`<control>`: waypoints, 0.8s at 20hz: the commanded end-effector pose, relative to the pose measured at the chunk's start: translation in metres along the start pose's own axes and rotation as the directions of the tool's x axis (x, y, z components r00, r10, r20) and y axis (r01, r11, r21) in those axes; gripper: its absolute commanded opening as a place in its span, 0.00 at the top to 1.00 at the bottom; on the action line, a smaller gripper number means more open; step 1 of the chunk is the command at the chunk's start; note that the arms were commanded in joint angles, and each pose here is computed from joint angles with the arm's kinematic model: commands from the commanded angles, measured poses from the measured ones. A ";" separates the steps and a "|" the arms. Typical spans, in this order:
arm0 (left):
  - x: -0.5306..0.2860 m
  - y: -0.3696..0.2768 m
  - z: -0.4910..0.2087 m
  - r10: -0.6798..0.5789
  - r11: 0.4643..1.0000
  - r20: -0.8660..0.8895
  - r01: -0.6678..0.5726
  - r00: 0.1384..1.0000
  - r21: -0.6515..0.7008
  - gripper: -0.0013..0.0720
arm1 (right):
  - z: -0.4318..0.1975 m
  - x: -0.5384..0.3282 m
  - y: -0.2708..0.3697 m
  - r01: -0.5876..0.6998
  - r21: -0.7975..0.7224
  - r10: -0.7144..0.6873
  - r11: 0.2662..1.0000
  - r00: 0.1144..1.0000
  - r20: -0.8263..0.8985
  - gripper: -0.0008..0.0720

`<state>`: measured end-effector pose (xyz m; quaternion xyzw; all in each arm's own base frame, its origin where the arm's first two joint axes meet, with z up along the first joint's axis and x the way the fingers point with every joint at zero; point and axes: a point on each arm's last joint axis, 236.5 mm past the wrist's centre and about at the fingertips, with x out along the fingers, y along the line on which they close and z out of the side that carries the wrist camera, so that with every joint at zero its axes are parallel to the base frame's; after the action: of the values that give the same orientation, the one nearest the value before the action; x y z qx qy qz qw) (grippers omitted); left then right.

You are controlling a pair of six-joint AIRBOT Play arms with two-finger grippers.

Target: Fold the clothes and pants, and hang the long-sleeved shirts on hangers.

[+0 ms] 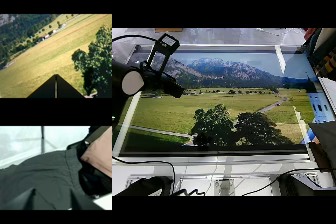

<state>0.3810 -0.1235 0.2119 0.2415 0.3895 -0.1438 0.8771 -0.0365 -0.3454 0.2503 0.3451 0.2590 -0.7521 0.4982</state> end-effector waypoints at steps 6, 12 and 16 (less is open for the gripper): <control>0.000 0.000 0.000 0.000 1.000 0.000 0.000 1.000 0.000 0.98 | -0.034 -0.036 0.150 -0.531 -0.116 0.519 0.839 0.847 -0.118 0.95; 0.000 0.000 0.000 0.000 1.000 0.000 0.000 1.000 0.000 0.98 | -0.148 -0.149 0.293 -0.672 -0.694 0.746 0.260 0.596 -0.297 0.95; 0.000 0.000 0.000 0.000 1.000 0.000 0.000 1.000 0.000 0.98 | -0.248 -0.272 0.335 -0.672 -0.732 0.849 -0.114 0.316 -0.423 0.95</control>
<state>0.3810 -0.1235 0.2119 0.2415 0.3895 -0.1438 0.8771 0.3493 -0.2218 0.2683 0.1449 0.3203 -0.2391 0.9051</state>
